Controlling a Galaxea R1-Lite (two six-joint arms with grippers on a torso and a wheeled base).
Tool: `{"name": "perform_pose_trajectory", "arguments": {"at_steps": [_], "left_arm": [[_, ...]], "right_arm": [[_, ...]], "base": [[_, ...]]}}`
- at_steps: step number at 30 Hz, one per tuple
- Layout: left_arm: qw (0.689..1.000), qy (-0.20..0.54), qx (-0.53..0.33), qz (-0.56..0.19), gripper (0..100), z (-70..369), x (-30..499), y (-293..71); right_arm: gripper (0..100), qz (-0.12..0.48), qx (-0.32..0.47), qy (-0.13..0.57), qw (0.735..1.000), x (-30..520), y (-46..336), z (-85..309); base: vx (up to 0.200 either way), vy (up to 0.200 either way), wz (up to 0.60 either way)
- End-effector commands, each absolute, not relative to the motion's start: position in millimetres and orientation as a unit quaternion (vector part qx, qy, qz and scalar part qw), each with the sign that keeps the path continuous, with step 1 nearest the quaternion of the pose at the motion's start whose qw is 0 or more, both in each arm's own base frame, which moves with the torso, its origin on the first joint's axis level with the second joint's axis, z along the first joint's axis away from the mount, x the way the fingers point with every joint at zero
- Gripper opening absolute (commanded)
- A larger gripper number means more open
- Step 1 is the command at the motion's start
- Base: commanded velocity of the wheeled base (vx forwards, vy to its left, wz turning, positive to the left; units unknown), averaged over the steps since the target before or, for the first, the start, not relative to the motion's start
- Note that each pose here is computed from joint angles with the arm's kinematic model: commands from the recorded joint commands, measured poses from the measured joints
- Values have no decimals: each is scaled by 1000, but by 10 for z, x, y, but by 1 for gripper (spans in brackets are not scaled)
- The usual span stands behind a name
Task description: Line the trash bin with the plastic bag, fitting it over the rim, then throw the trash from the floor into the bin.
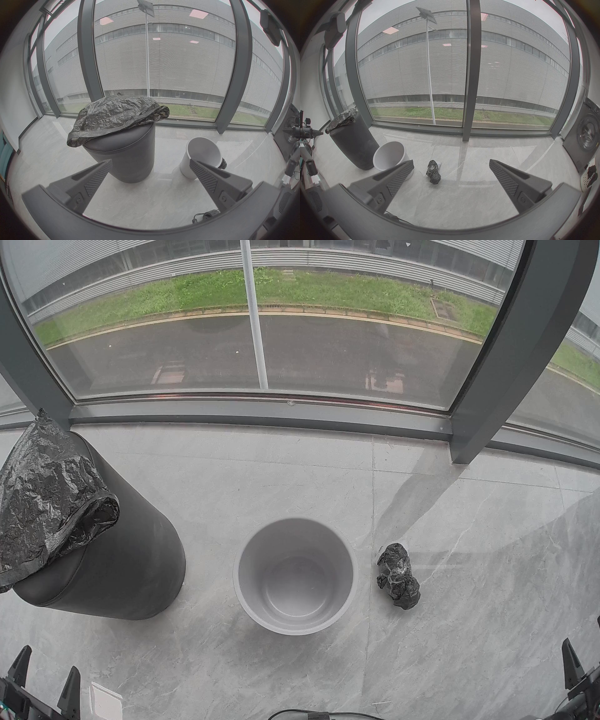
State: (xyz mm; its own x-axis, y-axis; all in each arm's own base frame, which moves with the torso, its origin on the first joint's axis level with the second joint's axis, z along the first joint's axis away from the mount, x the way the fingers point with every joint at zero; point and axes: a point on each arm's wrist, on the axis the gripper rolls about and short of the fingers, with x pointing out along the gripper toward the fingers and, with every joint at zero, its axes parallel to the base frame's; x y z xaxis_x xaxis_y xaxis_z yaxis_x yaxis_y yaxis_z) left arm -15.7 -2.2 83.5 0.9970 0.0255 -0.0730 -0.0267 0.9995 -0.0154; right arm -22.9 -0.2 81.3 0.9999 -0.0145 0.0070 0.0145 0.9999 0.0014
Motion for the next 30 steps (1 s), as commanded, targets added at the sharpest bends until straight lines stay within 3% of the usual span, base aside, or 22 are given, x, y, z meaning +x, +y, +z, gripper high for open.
{"name": "perform_pose_trajectory", "arguments": {"at_steps": [1, 30], "left_arm": [[999, 45, -9, 13, 100, 787, -147, -22], [999, 44, -19, 16, 100, 787, -148, -21]], "right_arm": [[100, -7, -2, -2, 1000, -227, -2, 761], [100, -10, 13, -5, 1000, -228, -4, 764]], "base": [[0, 0, 0], [0, 0, 0]]}}
